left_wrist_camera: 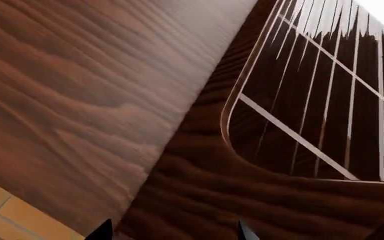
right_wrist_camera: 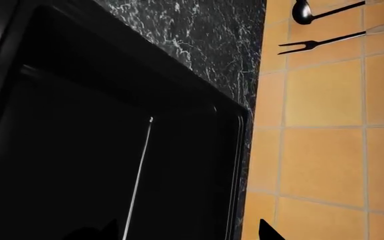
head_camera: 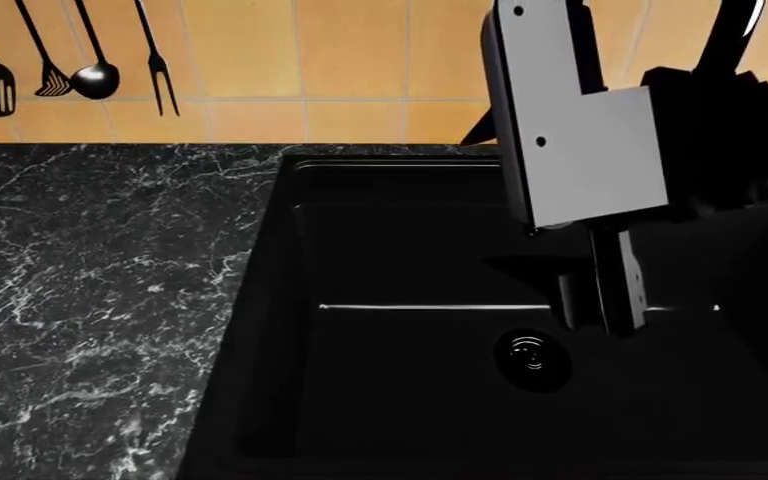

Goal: Pick the chili pepper, potato from the counter and place them in the cabinet. Then close the cabinet.

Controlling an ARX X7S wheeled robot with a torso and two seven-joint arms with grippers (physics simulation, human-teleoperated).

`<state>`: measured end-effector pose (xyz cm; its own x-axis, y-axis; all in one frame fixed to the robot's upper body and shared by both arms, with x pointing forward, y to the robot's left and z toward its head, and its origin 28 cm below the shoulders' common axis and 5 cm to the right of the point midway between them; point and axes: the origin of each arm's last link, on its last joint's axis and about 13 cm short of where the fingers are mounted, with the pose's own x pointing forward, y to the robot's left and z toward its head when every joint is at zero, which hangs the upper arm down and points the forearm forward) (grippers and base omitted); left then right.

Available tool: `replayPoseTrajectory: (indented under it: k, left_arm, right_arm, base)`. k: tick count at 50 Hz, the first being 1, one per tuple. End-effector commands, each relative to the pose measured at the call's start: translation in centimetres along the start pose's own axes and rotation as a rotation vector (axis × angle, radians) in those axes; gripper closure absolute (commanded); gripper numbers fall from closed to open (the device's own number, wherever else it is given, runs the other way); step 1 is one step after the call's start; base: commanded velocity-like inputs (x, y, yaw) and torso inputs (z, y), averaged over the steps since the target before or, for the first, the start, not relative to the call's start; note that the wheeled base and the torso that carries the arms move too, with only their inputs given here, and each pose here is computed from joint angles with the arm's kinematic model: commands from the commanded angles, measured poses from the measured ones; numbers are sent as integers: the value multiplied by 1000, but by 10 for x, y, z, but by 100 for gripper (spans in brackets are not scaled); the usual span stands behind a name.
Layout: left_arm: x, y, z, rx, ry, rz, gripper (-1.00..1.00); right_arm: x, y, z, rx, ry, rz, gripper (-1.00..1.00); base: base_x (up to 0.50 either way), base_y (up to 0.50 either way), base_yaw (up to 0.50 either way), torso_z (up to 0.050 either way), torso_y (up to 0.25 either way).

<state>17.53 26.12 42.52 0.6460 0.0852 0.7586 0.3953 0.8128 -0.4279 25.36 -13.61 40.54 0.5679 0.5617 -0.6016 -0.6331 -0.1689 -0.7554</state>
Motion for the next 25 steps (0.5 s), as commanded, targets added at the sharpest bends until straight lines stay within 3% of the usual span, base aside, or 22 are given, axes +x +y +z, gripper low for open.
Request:
replayPoseTrajectory:
  k: [1,9,25]
  left_arm:
    - [6,-17,-19,162,147,-276,-100]
    - [9,-24,-23,228,168,-323,-100]
    - [20,-37,-32,282,195,-392,-100]
  right_arm:
    - [2,1,-1,0,-4,0,-100]
    - [3,3,-1,0,-5,2,-100]
    - [6,4,-2,0,-8,10,-100]
  base:
    - [0,0,0,0,0]
    - [0,0,0,0,0]
    - [0,0,0,1,0]
